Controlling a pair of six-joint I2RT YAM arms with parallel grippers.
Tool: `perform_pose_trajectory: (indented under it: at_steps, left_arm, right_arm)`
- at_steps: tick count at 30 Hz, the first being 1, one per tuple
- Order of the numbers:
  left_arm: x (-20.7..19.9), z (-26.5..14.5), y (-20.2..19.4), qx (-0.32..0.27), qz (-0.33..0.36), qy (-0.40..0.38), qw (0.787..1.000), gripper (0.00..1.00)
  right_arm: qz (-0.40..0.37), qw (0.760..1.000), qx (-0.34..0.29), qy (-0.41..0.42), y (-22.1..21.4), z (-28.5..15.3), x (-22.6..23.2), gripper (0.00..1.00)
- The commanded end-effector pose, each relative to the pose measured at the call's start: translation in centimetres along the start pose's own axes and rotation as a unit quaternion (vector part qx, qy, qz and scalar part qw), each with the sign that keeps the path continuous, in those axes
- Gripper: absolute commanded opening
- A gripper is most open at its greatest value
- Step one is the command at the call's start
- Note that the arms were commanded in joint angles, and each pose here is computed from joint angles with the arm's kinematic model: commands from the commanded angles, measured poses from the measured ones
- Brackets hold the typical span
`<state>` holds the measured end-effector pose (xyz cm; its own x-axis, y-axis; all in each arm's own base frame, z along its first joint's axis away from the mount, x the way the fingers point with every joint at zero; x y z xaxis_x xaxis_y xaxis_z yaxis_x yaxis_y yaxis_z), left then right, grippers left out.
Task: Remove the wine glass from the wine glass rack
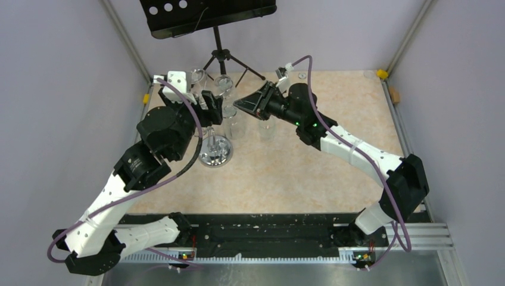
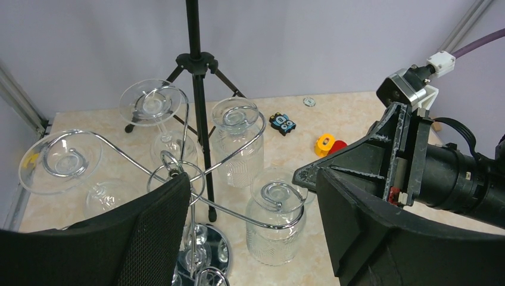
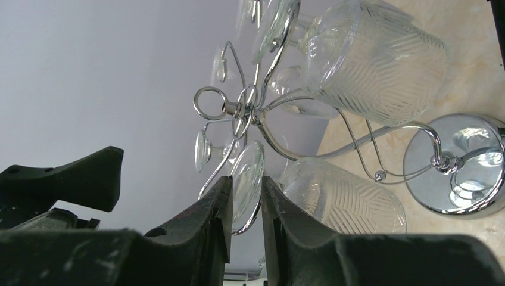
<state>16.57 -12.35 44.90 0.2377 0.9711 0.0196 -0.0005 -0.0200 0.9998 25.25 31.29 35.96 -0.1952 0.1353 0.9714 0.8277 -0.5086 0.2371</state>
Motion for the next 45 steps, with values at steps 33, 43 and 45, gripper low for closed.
perform_pose_trajectory:
  at_steps: [33,43,45]
  left_arm:
    - [0.3,-0.1,0.3,-0.009,-0.004,0.011,1.000,0.82]
    - [0.2,0.5,0.3,0.005,-0.017,0.031,0.999,0.83]
    - [0.0,1.1,0.4,0.022,-0.014,0.037,0.999,0.83]
  right_arm:
    - [0.053,0.997,-0.030,0.052,0.1,-2.9,5.6,0.00]
    - [0.060,0.997,-0.008,0.048,-1.4,-2.2,5.8,0.00]
    - [0.060,0.997,-0.003,0.049,-1.8,-1.7,5.7,0.00]
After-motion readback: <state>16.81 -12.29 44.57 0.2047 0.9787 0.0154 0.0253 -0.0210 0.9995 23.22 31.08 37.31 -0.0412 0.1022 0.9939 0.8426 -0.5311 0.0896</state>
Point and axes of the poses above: each gripper's point midway between its finger pads, its own z axis out along the fingers, its own x axis along the line the jaws close on, y = z × x, the point moved 10 cm from there along -z, back along the fingers, and after that the axes turned 10 degrees about z, right-handed, at the moved point
